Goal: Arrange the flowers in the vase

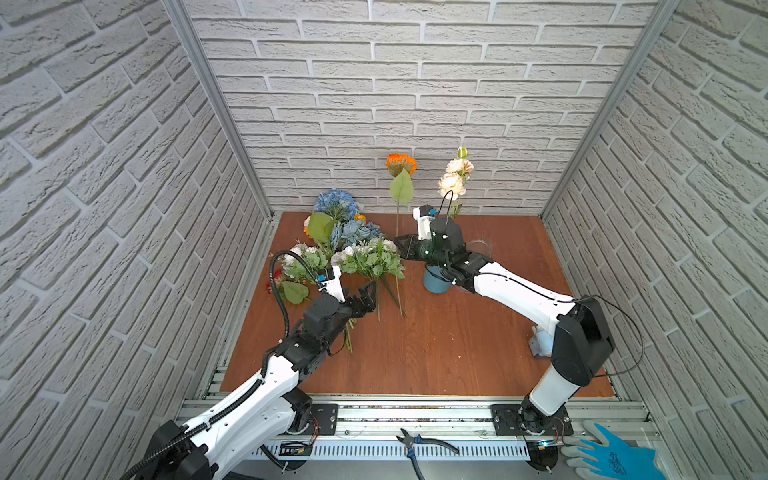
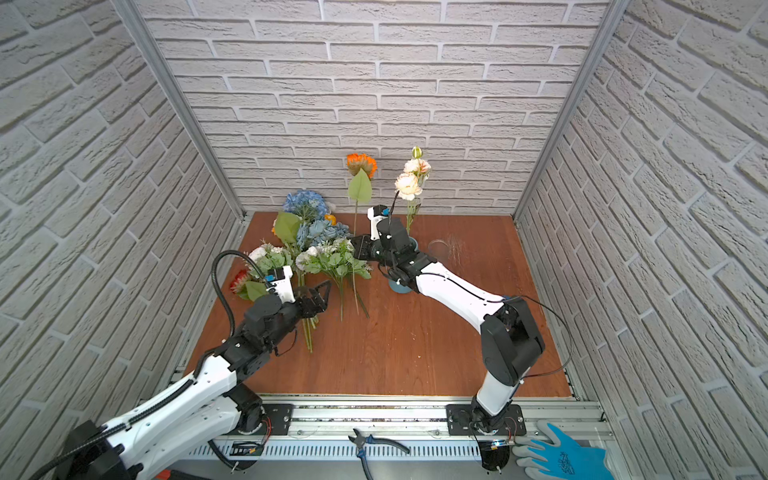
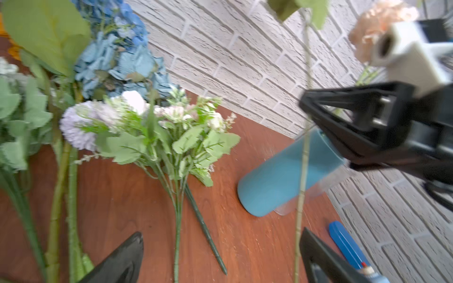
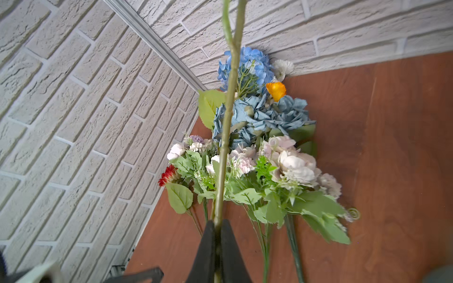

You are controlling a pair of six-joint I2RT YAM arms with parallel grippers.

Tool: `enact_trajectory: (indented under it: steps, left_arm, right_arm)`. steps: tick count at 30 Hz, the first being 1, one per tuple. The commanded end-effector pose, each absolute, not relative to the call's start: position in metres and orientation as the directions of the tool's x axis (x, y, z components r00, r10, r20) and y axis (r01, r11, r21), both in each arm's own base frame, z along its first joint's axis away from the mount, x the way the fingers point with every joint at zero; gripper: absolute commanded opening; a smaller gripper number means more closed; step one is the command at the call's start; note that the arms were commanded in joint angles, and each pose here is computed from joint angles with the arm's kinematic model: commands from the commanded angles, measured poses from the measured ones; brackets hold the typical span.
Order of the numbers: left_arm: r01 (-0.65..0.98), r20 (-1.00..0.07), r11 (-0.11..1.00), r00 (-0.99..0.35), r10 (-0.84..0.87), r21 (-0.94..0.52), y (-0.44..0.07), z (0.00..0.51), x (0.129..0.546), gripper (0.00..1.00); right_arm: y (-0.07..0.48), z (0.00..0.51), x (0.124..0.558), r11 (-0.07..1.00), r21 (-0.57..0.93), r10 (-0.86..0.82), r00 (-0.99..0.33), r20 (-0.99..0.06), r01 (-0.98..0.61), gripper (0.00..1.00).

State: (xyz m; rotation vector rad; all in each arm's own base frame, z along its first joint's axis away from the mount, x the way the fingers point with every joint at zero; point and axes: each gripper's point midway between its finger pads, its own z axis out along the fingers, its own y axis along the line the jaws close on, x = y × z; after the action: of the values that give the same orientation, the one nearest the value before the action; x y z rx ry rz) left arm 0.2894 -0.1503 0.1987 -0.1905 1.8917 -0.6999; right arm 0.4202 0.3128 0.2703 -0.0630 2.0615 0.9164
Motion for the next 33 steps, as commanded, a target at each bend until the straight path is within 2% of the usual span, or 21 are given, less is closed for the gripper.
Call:
enact_trajectory:
  steps: [1, 7, 12, 18, 23, 33]
  left_arm:
    - [0.164, -0.768, 0.802, -0.445, -0.460, -0.575, -0.141, 0.199, 0.300, 0.98]
    - [0.090, -0.718, 0.784, -0.474, -0.509, -0.615, -0.129, 0.186, 0.326, 0.98]
    - [0.069, -0.674, 0.750, -0.498, -0.545, -0.658, -0.133, 0.177, 0.340, 0.98]
    - [0.056, -0.647, 0.737, -0.526, -0.552, -0.674, -0.137, 0.165, 0.339, 0.98]
    - [0.025, -0.646, 0.742, -0.512, -0.566, -0.670, -0.129, 0.158, 0.334, 0.98]
    - [0.008, -0.648, 0.752, -0.512, -0.563, -0.659, -0.123, 0.154, 0.327, 0.98]
  right_arm:
    - [0.294, 0.314, 0.404, 0.777, 0.446, 0.180, -0.522, -0.834, -0.444, 0.06]
    - [0.270, 0.342, 0.378, 0.815, 0.296, 0.057, -0.439, -0.896, -0.498, 0.06]
    - [0.240, 0.387, 0.376, 0.872, 0.110, -0.012, -0.245, -0.969, -0.476, 0.06]
    - [0.219, 0.438, 0.384, 0.910, -0.017, -0.066, -0.106, -0.992, -0.414, 0.06]
    - [0.202, 0.464, 0.399, 0.940, -0.052, -0.043, 0.032, -0.999, -0.336, 0.06]
    - [0.211, 0.470, 0.426, 0.930, -0.094, -0.010, 0.233, -0.972, -0.354, 0.06]
